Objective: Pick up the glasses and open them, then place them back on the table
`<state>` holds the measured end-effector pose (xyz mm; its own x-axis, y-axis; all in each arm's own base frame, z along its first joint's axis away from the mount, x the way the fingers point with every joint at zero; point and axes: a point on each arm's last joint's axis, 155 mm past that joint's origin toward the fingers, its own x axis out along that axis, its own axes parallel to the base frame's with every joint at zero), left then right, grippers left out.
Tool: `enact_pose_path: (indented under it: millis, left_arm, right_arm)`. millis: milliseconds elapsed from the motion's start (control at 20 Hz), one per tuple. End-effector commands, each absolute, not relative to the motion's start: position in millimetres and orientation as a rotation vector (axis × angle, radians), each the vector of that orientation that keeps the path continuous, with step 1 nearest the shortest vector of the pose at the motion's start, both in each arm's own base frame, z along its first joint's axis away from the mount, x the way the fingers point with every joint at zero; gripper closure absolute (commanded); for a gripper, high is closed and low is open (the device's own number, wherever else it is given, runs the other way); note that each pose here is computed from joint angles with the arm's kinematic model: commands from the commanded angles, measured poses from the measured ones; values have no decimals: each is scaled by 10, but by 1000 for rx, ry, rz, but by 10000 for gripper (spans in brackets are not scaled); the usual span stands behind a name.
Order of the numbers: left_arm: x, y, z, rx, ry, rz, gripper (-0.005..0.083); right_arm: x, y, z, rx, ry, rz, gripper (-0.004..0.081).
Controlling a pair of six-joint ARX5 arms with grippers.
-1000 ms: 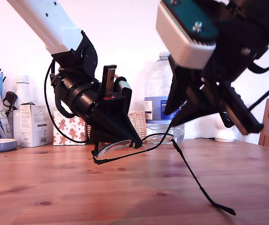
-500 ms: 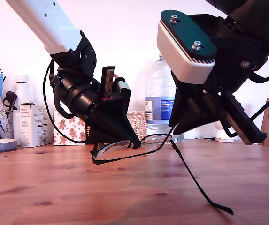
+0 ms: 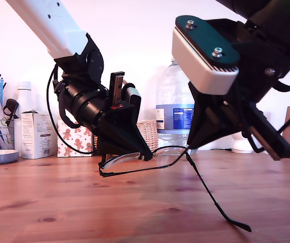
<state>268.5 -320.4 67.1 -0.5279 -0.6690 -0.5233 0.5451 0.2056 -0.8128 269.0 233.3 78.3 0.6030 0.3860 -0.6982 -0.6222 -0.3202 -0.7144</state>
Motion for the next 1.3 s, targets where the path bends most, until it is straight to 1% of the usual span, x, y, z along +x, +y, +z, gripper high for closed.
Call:
enact_pose_path:
  millis: [0, 250, 450, 700, 1100, 1150, 1200, 1250]
  left_arm:
    - [2682, -3203, 584, -139, 1502, -1527, 795]
    - [2747, -3205, 613, -165, 1473, -1531, 795]
    - [2836, -3211, 690, -191, 1438, -1536, 795]
    - [2857, -3229, 701, -190, 1421, -1542, 795]
    - [2869, -3234, 721, -204, 1413, -1547, 795]
    - [2871, -3232, 721, -205, 1413, -1546, 795]
    - [2870, -3231, 721, -205, 1414, -1546, 795]
    - [2870, -3231, 721, -205, 1414, -1546, 795]
  right_arm:
    - [2673, 2320, 748, -1601, 213, 1033, 778]
    - [2595, 2281, 670, -1590, 262, 1058, 779]
    - [2451, 2332, 607, -1545, 302, 1092, 779]
    - [2239, 2423, 541, -1525, 324, 1147, 778]
    - [2120, 2388, 465, -1521, 373, 1179, 773]
    - [2081, 2408, 455, -1503, 379, 1191, 753]
    - [2038, 2431, 445, -1496, 378, 1211, 705]
    - [1997, 2458, 440, -1478, 381, 1224, 625]
